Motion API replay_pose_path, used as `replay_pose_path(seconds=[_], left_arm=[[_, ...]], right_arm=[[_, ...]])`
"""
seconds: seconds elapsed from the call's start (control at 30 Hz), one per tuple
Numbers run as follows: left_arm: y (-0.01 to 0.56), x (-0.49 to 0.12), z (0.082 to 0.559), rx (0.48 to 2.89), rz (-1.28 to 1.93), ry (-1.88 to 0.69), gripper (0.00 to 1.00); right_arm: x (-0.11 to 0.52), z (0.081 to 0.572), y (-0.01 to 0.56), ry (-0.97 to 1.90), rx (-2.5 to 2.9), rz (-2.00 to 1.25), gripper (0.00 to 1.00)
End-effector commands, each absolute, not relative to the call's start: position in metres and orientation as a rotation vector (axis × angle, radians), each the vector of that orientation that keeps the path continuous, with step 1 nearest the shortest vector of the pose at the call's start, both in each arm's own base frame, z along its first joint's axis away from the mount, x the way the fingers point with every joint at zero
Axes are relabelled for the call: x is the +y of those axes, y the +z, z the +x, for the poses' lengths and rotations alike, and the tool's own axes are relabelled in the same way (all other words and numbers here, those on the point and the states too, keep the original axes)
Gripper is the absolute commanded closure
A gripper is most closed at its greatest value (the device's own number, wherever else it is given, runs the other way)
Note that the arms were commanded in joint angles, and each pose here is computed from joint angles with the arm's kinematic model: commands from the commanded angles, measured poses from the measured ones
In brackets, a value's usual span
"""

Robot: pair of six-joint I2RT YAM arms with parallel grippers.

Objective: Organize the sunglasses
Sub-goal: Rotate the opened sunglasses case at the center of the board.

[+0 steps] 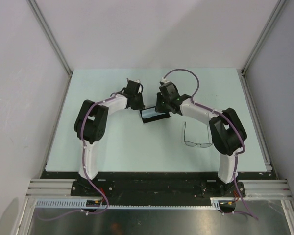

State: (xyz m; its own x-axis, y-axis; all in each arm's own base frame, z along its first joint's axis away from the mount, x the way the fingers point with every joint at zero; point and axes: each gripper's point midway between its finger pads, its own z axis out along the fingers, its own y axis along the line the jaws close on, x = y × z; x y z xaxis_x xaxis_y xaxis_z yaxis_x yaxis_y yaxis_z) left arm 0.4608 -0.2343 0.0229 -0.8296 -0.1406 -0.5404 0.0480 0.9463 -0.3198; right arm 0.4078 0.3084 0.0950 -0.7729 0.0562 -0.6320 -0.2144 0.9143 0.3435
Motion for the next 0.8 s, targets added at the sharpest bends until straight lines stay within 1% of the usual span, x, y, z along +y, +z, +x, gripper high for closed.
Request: replay_pose_path(seconds=[0.0,0.33,0.5,0.53,0.6,0.67,0.77], left_arm=[[0.026,-0.241,0.441,2.528,0.013,-0.510,0.84],[0.034,-0.241,0.404,2.523,0.030,-0.587,0.87],[0.027,-0.245,0.378,2.550,0.058,-0.595,0.87],[0.030,-0.246,0.377,2.540,0.060,-0.604,0.87],[0.024,-0.247,0.366,2.558,0.062,-0.614,0.88],[0.025,-0.248,0.358,2.557,0.071,-0.628,0.88],[0.027,-0.252,0.347,2.558,0.083,-0.660,0.89]], right_arm=[[0.298,0.402,0.114,0.607,2.404,0.033,0.74],[0.296,0.390,0.111,0.621,2.424,0.049,0.73],[0.299,0.382,0.114,0.673,2.430,0.082,0.74],[0.300,0.380,0.116,0.685,2.430,0.090,0.75],[0.305,0.376,0.115,0.726,2.439,0.105,0.82],[0.311,0.370,0.111,0.747,2.456,0.123,0.86],[0.316,0.361,0.105,0.763,2.480,0.155,0.94]])
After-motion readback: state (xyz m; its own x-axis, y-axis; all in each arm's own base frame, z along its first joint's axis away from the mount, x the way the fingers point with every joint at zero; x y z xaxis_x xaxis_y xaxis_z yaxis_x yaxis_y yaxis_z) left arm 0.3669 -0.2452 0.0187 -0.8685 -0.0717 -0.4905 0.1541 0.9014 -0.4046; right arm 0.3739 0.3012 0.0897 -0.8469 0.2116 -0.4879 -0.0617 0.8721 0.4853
